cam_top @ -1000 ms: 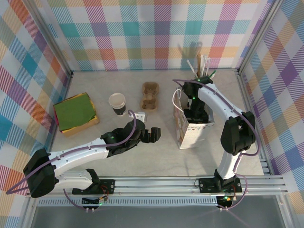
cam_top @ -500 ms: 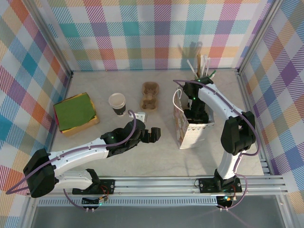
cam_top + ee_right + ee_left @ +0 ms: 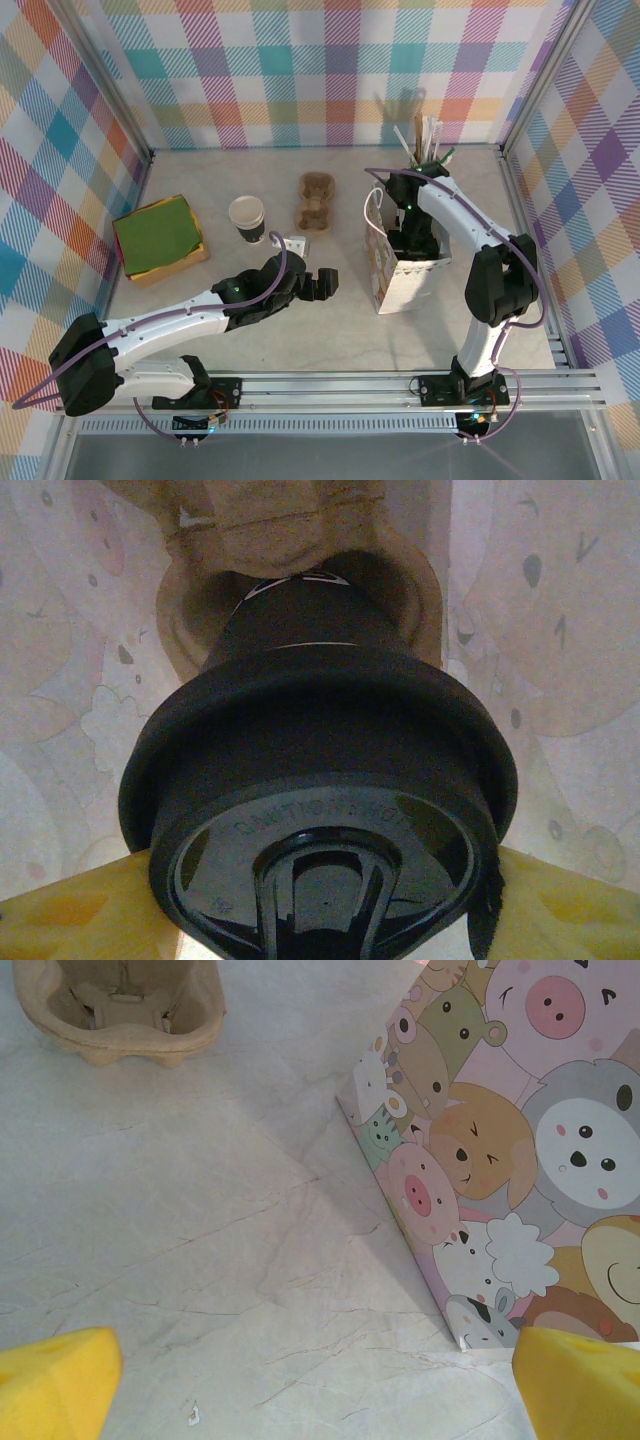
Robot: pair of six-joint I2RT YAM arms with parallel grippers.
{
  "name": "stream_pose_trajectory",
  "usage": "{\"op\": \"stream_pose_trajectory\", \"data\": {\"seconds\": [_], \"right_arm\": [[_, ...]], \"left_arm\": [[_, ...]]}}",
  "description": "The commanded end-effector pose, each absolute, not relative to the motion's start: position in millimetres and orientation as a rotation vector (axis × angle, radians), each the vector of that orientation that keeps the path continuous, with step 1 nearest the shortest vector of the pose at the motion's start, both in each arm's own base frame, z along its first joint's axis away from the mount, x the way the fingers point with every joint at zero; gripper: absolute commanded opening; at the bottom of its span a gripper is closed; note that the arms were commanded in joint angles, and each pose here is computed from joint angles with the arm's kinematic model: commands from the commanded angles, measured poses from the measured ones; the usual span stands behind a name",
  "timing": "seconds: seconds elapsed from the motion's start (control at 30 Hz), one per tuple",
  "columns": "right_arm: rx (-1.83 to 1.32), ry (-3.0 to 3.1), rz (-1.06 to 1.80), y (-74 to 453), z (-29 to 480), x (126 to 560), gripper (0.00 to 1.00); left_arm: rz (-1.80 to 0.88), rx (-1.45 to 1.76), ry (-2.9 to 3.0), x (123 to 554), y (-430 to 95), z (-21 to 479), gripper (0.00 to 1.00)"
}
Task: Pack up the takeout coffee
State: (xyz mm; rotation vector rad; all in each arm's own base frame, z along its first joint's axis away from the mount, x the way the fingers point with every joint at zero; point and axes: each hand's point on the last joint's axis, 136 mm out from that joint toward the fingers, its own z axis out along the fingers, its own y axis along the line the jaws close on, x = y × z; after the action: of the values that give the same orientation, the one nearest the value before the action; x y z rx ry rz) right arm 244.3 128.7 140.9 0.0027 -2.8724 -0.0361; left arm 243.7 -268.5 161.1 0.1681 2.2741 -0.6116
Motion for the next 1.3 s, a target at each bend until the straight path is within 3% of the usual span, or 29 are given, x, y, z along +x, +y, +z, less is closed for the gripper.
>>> {"op": "stream_pose_trajectory", "data": {"seconds": [0.0, 1.27], "right_arm": [[0.005, -2.851, -0.061, 131.4, 133.1, 242.7, 0.67], [0.005, -2.842, -0.066, 133.4, 126.8, 245.1, 0.67]], "left_arm": [[-0.611, 0.141, 2.263, 248.0, -265.8, 169.8, 1.00], [-0.612, 0.136, 2.268, 247.4, -265.4, 167.8, 1.00]]}}
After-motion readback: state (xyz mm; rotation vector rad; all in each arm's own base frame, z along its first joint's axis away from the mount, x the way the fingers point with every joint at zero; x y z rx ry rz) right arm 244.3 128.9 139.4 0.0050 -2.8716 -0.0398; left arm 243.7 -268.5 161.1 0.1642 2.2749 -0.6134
